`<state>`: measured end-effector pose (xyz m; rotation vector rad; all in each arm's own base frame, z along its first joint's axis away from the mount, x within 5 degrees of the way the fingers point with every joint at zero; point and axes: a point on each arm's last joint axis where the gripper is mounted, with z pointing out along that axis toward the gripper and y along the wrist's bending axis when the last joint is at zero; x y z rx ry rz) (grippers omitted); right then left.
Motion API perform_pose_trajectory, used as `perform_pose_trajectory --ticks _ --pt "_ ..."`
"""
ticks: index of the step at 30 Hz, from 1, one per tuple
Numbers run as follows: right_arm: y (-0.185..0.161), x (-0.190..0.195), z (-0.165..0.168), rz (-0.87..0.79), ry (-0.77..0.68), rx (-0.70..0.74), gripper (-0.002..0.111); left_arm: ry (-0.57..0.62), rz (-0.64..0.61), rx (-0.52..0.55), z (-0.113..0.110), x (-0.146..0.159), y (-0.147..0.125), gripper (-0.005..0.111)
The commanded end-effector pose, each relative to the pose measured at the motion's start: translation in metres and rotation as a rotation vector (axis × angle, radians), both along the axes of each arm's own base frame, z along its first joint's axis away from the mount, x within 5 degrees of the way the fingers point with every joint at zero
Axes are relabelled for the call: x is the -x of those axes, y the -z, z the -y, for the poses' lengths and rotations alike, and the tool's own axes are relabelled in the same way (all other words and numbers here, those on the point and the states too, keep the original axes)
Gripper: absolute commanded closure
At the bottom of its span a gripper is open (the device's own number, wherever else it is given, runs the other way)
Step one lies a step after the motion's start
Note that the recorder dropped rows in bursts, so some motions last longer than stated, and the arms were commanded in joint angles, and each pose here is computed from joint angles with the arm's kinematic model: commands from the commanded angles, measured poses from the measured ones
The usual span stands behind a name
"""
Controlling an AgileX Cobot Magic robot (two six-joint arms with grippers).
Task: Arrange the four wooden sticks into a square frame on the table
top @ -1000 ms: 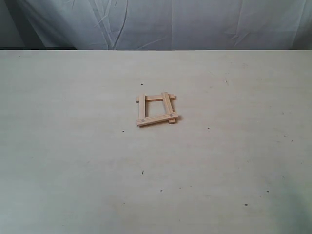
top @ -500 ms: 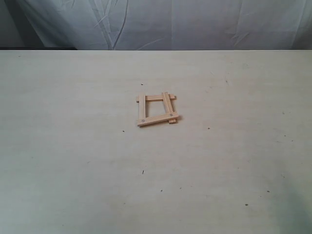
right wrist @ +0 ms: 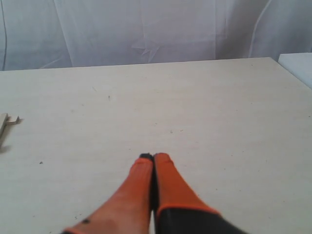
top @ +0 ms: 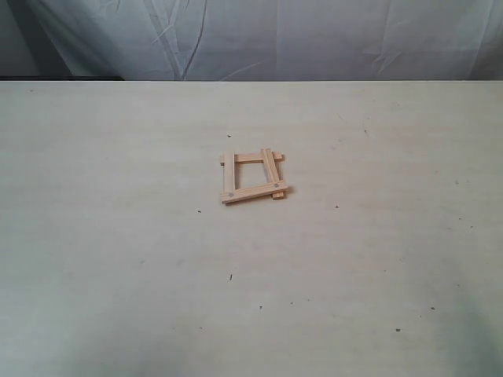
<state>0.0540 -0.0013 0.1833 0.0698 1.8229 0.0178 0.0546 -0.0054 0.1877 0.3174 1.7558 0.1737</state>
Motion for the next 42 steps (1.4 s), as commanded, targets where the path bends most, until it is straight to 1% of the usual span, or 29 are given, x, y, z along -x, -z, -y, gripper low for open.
perform_pose_trajectory --ticks 1,3,6,8,42 --pt "-0.0004 0.0001 0.0003 0.015 0.005 0.004 0.108 -0.004 0.027 0.031 -0.0001 -0.0002 -0.0011 0.107" --pt "-0.0004 0.0001 0.0003 0.015 0.005 0.004 0.108 -0.029 0.028 0.097 -0.0011 -0.0004 -0.0015 0.107" --pt "-0.0004 0.0001 0.0003 0.015 0.005 0.004 0.108 -0.092 0.022 0.242 -0.0039 -0.0004 -0.0013 0.107" --pt "-0.0004 0.0001 0.0003 0.015 0.005 0.004 0.108 -0.110 0.023 0.286 -0.0048 -0.0004 -0.0014 0.107" --pt "-0.0003 0.0002 0.0003 0.013 0.005 0.004 0.108 -0.112 0.023 0.285 -0.0050 -0.0004 -0.0014 0.107"
